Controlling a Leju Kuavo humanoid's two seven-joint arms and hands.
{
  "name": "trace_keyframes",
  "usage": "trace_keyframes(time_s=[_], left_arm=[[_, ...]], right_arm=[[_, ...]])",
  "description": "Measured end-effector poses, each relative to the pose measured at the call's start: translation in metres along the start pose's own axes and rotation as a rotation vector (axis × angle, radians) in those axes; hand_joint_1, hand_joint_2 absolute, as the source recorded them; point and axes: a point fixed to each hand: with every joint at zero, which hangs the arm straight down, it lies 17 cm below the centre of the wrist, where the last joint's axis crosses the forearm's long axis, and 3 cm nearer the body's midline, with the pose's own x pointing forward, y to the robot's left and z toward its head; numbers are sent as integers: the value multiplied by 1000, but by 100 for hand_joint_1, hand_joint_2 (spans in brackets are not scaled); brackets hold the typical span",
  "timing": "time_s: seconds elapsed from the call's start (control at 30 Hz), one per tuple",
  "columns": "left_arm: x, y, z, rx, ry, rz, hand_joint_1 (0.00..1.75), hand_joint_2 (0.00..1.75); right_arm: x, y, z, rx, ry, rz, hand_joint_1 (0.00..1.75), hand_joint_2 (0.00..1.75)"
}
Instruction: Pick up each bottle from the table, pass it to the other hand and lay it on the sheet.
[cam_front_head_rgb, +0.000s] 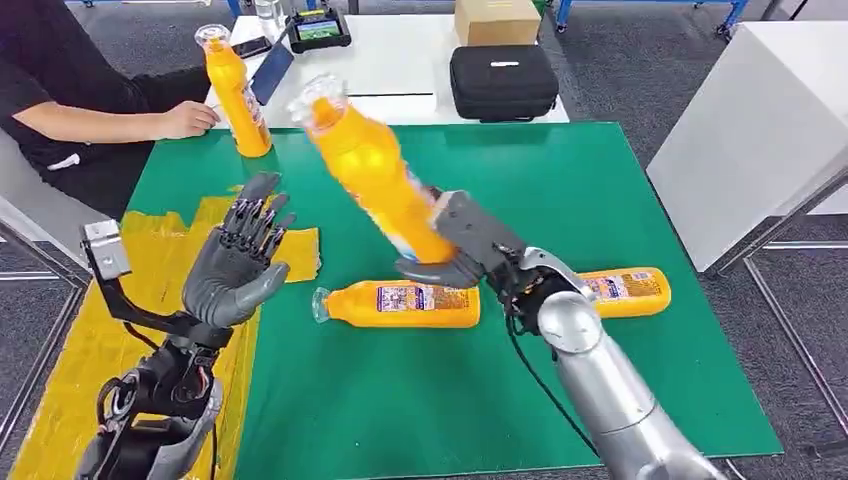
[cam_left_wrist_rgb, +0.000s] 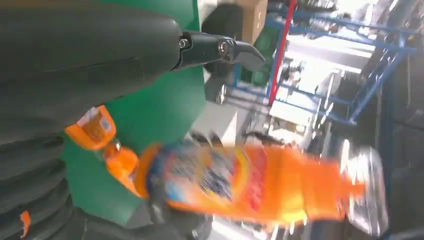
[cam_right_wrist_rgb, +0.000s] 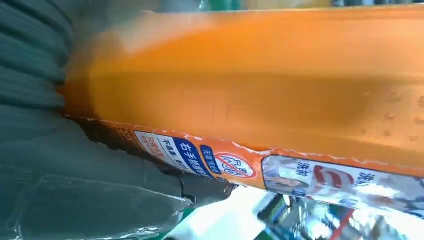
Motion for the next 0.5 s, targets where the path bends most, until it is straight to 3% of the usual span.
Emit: trace_keyframes(time_s=[0.2,0.5], left_arm=[[-5,-25,-17,-50,6,67,0,175],[-7,-32,-37,-48,15,126,0,175]], right_arm=[[2,64,-16,150,17,166,175,175],[14,78,-29,186,15,286,175,175]])
